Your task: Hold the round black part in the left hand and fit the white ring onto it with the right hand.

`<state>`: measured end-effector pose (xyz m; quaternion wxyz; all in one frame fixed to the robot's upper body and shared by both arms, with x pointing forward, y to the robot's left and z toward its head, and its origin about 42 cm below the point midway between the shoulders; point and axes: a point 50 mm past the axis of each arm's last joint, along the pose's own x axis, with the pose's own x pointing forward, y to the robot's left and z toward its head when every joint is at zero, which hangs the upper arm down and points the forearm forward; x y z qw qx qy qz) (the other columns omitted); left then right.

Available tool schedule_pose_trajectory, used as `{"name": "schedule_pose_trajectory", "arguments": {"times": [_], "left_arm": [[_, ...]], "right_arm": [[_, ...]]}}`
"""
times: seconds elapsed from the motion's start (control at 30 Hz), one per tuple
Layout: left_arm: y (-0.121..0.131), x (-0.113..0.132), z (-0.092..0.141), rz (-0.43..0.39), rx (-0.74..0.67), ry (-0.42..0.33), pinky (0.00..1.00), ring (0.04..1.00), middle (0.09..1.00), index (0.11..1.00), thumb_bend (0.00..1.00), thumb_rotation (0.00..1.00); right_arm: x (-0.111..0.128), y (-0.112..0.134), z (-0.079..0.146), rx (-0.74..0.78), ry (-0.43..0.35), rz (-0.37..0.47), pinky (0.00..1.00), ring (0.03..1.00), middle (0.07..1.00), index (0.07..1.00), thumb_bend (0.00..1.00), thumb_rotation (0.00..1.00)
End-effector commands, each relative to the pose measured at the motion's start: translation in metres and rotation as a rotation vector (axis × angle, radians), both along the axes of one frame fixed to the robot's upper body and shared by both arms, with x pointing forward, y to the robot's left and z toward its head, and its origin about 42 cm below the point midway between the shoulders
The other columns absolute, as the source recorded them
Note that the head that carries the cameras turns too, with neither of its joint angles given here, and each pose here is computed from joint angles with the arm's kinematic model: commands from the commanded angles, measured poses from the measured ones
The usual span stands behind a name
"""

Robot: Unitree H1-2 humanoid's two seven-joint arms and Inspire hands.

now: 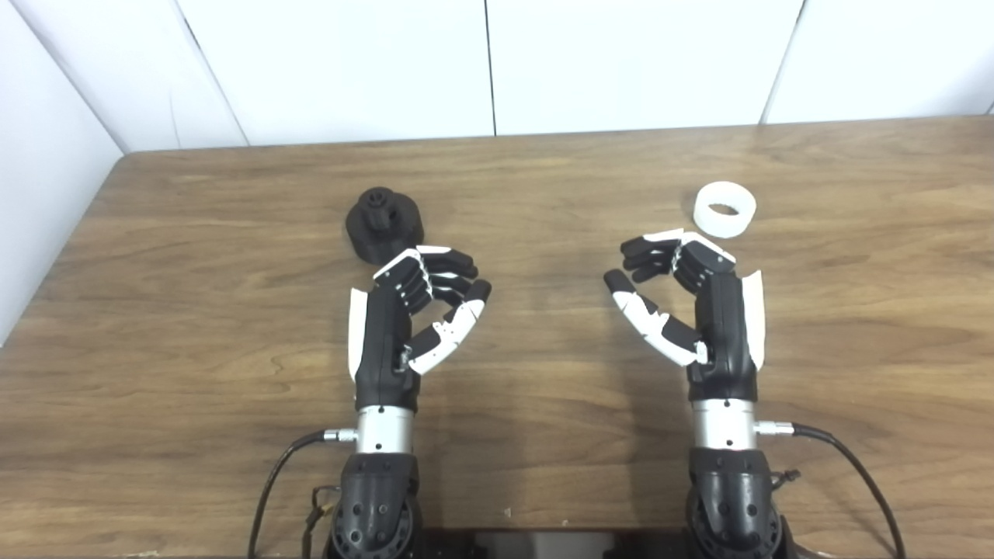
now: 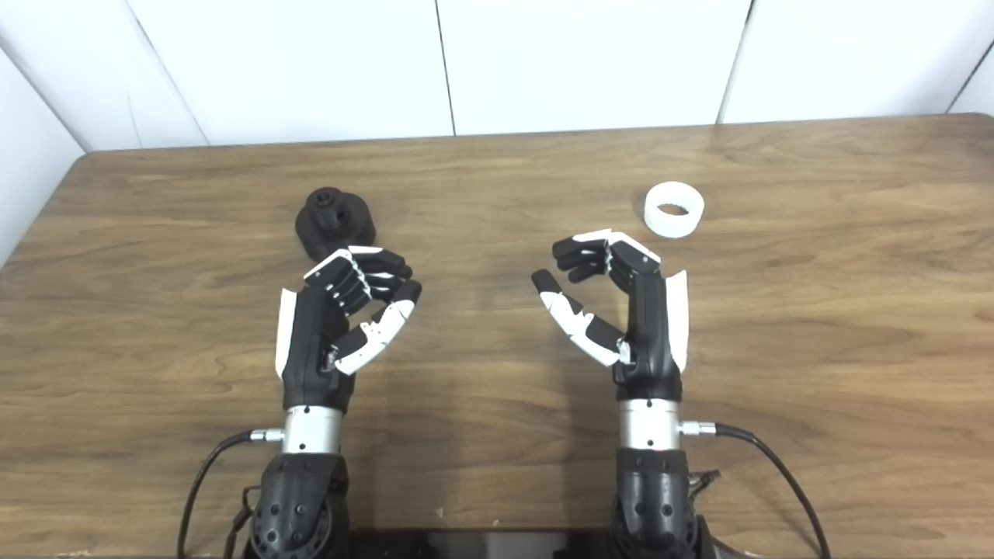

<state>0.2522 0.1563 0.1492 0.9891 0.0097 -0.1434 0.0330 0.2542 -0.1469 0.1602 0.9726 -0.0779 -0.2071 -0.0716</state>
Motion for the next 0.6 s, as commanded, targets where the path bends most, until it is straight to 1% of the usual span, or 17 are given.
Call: {"name": "schedule_pose_trajectory", "arguments": {"times": [0.0,0.2,0.57], "left_arm": [[-0.0021,0.0033,0.0164,-0.003,-0.003,-0.082,0.37,0.466,0.531,0.489,0.49,0.07],[-0.0013,0.0033,0.0174,-0.003,0.000,-0.075,0.38,0.474,0.534,0.489,0.49,0.07],[-0.0019,0.0039,0.0169,-0.007,-0.003,-0.077,0.38,0.474,0.534,0.489,0.49,0.06]], "right_arm": [[-0.0070,0.0056,0.0067,0.018,-0.031,-0.002,0.46,0.538,0.570,0.491,0.50,0.16],[-0.0062,0.0065,0.0060,0.028,-0.025,-0.004,0.43,0.517,0.564,0.490,0.50,0.16],[-0.0040,0.0028,-0.0011,0.001,-0.007,-0.010,0.46,0.538,0.569,0.491,0.50,0.16]]}}
